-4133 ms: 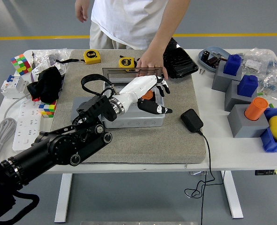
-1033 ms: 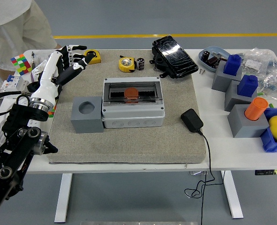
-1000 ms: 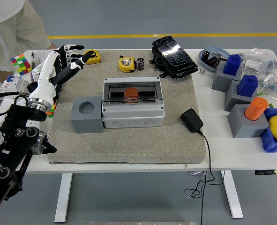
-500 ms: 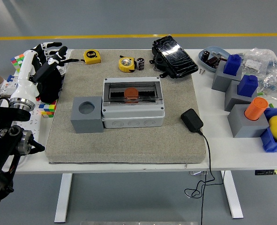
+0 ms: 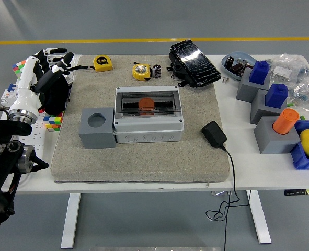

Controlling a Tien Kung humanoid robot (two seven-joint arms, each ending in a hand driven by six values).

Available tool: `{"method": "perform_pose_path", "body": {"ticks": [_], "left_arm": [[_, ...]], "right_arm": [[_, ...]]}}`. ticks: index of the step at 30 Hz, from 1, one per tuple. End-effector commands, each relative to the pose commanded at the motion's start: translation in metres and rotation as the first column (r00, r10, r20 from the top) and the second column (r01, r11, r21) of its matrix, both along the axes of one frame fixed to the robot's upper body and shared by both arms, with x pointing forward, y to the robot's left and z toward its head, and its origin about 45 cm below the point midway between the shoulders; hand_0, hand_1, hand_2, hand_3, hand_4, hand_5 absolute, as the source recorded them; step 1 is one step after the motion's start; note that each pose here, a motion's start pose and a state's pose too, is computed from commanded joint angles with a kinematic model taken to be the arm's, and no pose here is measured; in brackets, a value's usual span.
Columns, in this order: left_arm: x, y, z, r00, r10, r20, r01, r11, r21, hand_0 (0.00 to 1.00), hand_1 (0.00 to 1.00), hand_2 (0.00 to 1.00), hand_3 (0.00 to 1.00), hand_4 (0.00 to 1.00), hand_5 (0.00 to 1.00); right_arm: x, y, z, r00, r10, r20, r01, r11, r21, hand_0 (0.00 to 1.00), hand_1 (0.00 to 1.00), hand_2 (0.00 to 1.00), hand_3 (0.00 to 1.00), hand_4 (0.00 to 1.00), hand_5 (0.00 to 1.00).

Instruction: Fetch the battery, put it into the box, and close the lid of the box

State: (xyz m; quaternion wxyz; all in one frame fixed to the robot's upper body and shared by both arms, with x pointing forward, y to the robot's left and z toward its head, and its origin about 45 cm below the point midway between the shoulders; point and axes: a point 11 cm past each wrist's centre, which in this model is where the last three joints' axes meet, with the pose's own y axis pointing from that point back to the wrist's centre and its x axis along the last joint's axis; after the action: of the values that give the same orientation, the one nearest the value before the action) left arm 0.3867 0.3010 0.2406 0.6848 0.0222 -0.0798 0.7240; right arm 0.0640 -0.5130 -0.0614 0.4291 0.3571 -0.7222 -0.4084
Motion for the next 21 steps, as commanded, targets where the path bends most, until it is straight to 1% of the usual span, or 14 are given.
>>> {"method": "perform_pose_path", "body": {"ticks": [14, 18, 21], "left_arm": [[-0.0011, 0.0020, -0.0014, 1.000, 0.005, -0.007, -0.005, 1.000, -0.006, 0.414, 0.550, 0.538, 0.602, 0.998, 0.510], [-0.0011, 0.0031, -0.0010, 1.000, 0.007, -0.007, -0.008, 1.000, -0.008, 0.414, 0.551, 0.539, 0.602, 0.997, 0.510], [-0.0001, 0.0050, 0.0017, 1.000, 0.012, 0.000, -0.012, 1.000, -0.010, 0.414, 0.551, 0.539, 0.602, 0.997, 0.510]], "right_arm": [[-0.0016, -0.0021, 0.0008, 1.000, -0.008, 0.000, 0.008, 1.000, -0.003, 0.558, 0.600, 0.587, 0.547, 0.921, 0.481], [0.0000, -0.0030, 0.0016, 1.000, -0.007, 0.003, 0.007, 1.000, -0.005, 0.557, 0.601, 0.591, 0.546, 0.921, 0.482], [0.0029, -0.0045, 0.0029, 1.000, -0.006, 0.009, 0.006, 1.000, -0.008, 0.557, 0.601, 0.591, 0.546, 0.921, 0.482]]}}
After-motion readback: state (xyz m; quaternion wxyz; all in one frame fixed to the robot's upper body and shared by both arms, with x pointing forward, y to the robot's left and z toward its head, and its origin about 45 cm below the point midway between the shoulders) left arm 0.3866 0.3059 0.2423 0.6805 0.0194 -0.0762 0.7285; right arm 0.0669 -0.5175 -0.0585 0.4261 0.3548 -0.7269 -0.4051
